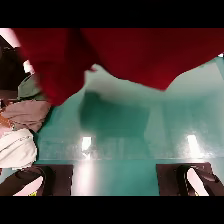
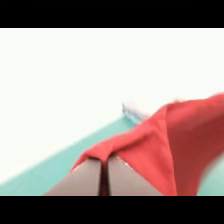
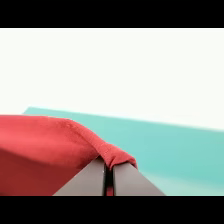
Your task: Fold the shirts.
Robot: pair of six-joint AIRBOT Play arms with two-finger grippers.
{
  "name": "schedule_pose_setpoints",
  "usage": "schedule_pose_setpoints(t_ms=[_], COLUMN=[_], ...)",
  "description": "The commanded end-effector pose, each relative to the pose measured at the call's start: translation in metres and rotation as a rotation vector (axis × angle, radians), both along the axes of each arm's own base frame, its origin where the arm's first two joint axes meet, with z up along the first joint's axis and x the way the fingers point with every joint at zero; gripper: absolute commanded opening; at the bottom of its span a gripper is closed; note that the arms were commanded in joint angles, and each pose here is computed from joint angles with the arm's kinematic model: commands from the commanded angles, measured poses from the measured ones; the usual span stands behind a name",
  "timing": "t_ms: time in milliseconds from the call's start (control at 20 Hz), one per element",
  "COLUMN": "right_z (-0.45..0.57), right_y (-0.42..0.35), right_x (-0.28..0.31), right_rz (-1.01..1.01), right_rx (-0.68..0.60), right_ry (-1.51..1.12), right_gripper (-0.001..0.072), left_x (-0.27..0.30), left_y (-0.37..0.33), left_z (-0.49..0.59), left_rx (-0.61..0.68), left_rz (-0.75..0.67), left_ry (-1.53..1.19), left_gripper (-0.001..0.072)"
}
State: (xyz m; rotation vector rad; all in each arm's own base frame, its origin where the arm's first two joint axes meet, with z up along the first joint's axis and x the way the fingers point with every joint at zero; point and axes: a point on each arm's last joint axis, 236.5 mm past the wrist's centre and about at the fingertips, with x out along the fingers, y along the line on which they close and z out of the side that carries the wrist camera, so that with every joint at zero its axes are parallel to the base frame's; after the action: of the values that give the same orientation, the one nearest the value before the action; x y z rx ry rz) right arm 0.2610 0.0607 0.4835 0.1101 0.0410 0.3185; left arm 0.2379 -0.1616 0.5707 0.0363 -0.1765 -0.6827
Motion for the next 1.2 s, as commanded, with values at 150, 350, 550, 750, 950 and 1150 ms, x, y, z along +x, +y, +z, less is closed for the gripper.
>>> schedule_pose_setpoints(t_ms=[150,350,550,750,950,1150], right_z=[0.045,-0.028,-0.178,-0.314,-0.398,-0.414], right_y=[-0.010,-0.032,-0.058,-0.078,-0.101,-0.115], right_x=[-0.048,0.003,0.070,0.123,0.170,0.196], right_rz=[-0.135,-0.123,-0.068,-0.069,-0.144,-0.193], right_rx=[-0.100,-0.051,0.053,0.198,0.282,0.308], right_ry=[-0.055,0.280,0.778,1.071,1.109,1.058], right_gripper=[0.0008,0.0008,0.0009,0.0009,0.0010,0.0049], left_x=[-0.077,0.040,0.142,0.223,0.281,0.297], left_y=[0.015,-0.010,-0.041,-0.056,-0.058,-0.053], left_z=[0.048,-0.059,-0.255,-0.408,-0.497,-0.499], left_rx=[-0.086,-0.039,0.137,0.190,0.142,0.120], left_rz=[-0.023,-0.016,-0.048,-0.032,0.045,0.081], left_ry=[-0.174,0.198,0.730,1.033,1.115,1.082], left_gripper=[0.0023,0.0024,0.0024,0.0025,0.0025,0.0318])
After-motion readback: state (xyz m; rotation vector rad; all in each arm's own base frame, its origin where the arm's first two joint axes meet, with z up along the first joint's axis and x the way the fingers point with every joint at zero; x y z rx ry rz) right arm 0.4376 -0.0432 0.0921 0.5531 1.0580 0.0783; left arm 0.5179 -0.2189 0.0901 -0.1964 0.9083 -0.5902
